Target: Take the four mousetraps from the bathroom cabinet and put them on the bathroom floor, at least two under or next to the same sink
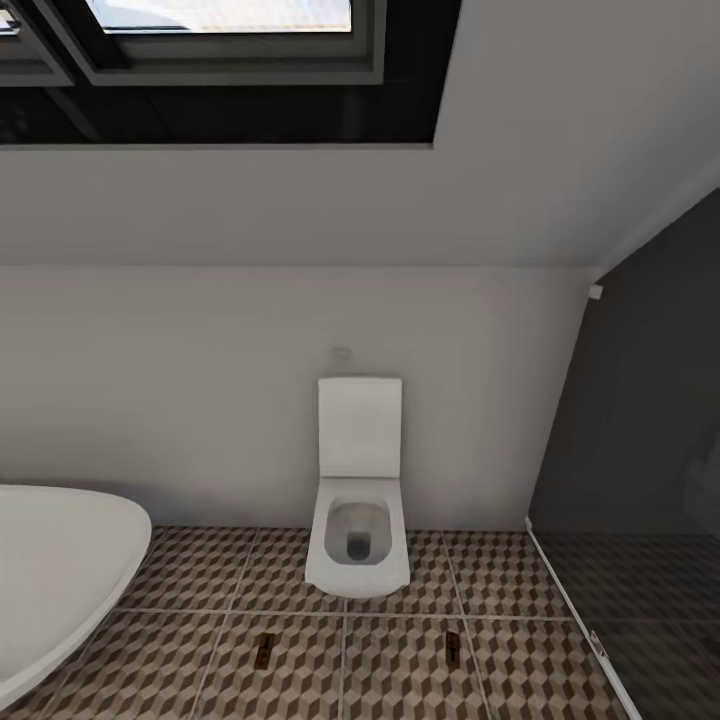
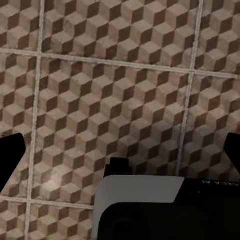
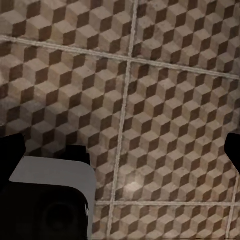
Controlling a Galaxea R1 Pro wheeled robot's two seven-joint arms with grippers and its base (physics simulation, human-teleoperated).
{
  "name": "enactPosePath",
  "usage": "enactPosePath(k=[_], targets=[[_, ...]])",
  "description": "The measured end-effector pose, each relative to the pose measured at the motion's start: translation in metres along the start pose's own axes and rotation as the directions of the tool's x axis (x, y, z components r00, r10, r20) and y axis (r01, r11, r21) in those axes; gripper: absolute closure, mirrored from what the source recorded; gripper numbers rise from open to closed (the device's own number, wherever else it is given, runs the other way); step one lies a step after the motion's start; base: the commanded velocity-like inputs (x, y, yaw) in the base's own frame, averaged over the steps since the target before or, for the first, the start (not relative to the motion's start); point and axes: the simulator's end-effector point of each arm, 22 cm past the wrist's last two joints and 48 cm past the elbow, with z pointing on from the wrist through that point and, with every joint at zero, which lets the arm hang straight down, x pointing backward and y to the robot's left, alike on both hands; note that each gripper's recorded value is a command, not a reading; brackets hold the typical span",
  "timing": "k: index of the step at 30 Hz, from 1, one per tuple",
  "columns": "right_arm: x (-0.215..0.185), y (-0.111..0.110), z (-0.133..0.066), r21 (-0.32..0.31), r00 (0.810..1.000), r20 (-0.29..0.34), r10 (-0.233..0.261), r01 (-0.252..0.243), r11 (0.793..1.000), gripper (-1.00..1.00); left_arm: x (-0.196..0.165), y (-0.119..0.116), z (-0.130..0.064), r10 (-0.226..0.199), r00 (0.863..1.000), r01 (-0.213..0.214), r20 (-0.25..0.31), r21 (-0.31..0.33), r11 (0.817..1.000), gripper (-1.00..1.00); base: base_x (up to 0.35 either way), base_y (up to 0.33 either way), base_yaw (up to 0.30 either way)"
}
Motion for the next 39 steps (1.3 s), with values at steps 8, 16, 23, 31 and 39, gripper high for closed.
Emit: enactPosePath(k=[8, 16, 23, 31, 39], targets=[[0.056, 0.008, -0.007, -0.012, 0.998, -0.058, -0.009, 0.008, 1.0, -1.0, 0.04, 0.007, -0.003, 0.004, 0.999, -0.004, -0.043, -0.007, 1.0, -1.0, 0.0, 0.0, 0.0], [0.083, 0.013, -0.011, -0.018, 0.995, -0.095, -0.013, 0.011, 1.0, -1.0, 0.062, 0.007, -0.006, 0.006, 0.999, -0.007, -0.04, -0.006, 1.0, -1.0, 0.0, 0.0, 0.0], [0.09, 0.015, -0.013, -0.02, 0.994, -0.106, -0.011, 0.009, 1.0, -1.0, 0.078, -0.001, -0.008, 0.006, 0.999, -0.005, -0.05, 0.004, 1.0, -1.0, 0.0, 0.0, 0.0], [0.091, 0.015, -0.013, -0.02, 0.994, -0.109, -0.01, 0.008, 1.0, -1.0, 0.081, -0.003, -0.009, 0.003, 0.999, -0.003, -0.053, 0.006, 1.0, -1.0, 0.0, 0.0, 0.0], [0.091, 0.016, -0.013, -0.021, 0.994, -0.109, -0.009, 0.007, 1.0, -1.0, 0.082, -0.003, -0.009, 0.001, 0.998, 0.0, -0.055, 0.006, 1.0, -1.0, 0.0, 0.0, 0.0]])
